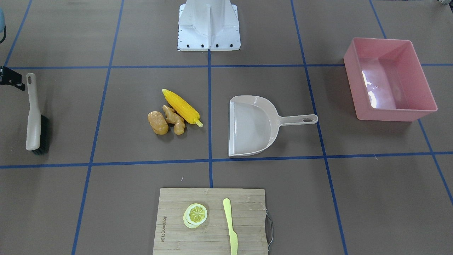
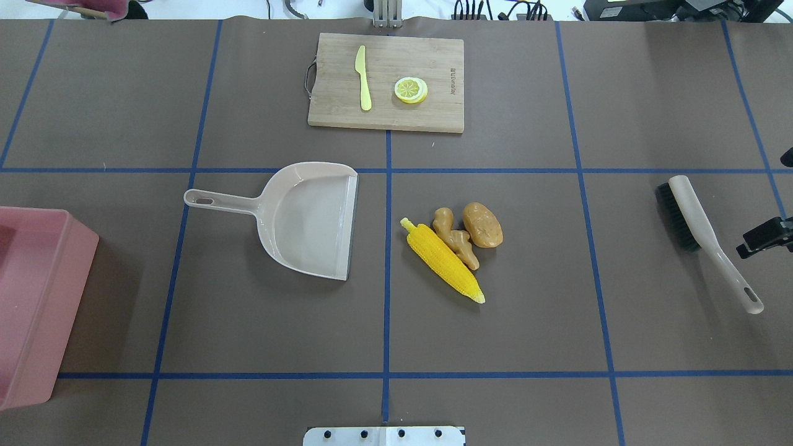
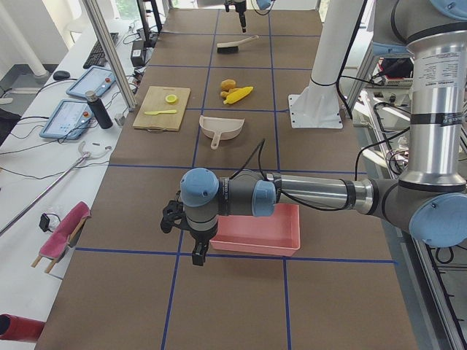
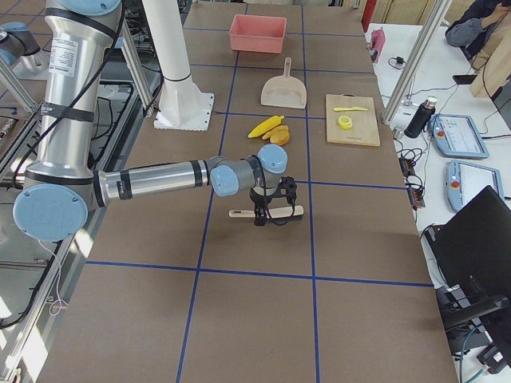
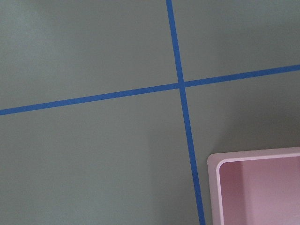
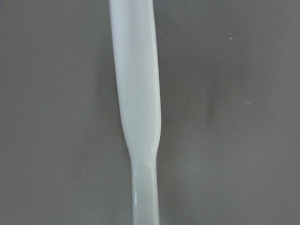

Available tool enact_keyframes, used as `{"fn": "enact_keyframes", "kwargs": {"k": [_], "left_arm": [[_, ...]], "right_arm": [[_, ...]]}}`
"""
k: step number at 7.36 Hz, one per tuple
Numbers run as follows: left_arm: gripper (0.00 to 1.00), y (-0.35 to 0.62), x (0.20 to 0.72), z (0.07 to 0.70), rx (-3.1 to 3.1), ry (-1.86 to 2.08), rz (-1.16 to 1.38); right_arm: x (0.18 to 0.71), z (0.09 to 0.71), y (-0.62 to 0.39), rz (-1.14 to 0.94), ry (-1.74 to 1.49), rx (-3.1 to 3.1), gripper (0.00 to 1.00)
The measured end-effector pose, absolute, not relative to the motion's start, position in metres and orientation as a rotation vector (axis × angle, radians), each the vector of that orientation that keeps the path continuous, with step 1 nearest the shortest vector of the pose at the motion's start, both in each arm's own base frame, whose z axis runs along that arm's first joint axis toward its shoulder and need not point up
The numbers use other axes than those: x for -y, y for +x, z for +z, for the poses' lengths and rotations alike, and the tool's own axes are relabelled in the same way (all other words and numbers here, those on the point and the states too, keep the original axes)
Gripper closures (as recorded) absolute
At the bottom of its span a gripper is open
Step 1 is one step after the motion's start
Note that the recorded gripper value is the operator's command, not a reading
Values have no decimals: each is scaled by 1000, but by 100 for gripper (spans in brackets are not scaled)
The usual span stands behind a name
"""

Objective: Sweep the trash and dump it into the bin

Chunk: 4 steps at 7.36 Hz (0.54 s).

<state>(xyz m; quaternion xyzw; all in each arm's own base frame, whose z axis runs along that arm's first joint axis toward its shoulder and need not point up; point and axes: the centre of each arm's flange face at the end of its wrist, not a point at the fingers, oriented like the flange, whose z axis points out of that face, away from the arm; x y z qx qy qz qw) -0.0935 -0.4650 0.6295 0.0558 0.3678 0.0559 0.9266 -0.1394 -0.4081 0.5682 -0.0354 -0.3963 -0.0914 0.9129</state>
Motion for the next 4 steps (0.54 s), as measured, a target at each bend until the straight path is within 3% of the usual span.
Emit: {"fn": "enact_keyframes", "kwargs": {"k": [3, 4], "left_arm": [[1, -94, 466, 595, -749, 163, 132], [1, -92, 467, 570, -745, 184, 144]], "right_arm": [[393, 574, -181, -213, -112, 776, 3], [391, 579, -186, -221, -125, 770, 29]]}}
